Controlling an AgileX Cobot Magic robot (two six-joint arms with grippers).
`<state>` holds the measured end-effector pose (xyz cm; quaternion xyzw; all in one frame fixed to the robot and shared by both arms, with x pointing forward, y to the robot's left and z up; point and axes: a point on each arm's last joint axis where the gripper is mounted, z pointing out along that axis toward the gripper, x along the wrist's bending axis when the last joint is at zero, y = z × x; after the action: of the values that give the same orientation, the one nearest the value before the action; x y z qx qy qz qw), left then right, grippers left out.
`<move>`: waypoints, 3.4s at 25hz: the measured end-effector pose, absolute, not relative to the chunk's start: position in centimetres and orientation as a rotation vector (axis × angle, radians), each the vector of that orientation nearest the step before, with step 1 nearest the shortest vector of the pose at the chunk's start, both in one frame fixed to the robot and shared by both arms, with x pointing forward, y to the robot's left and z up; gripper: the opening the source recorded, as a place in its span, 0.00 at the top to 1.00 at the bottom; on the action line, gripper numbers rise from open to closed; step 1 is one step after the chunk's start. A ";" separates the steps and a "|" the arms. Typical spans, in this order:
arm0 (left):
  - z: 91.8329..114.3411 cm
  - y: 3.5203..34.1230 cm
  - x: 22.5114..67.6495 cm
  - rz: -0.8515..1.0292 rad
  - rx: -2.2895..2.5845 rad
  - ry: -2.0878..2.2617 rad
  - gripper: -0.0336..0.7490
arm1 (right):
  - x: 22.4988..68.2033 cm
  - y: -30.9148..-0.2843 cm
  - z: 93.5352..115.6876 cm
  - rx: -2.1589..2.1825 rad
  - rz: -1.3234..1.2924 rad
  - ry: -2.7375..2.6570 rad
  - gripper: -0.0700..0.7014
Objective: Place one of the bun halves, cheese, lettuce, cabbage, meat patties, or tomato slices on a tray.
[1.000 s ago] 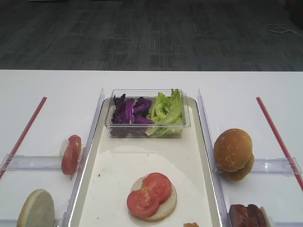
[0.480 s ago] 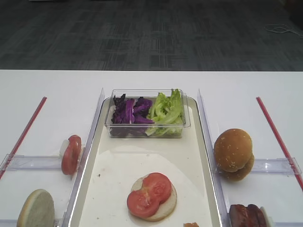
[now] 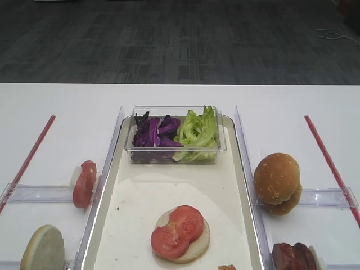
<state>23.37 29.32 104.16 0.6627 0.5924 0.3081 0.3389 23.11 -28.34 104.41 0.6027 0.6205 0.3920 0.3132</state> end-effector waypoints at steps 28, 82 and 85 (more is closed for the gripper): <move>104.1 29.8 22.7 0.836 1.630 1.593 0.38 | 23.1 -28.3 104.4 1.593 1.036 1.637 0.30; 104.1 30.0 22.7 0.842 1.601 1.626 0.38 | 23.1 -28.3 104.4 1.593 1.036 1.637 0.30; 104.1 30.0 22.7 0.842 1.601 1.626 0.38 | 23.1 -28.3 104.4 1.593 1.036 1.637 0.30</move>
<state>22.72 30.00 104.08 0.6172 0.6269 0.3247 0.3472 23.11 -28.33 104.40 0.6036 0.6201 0.3926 0.3115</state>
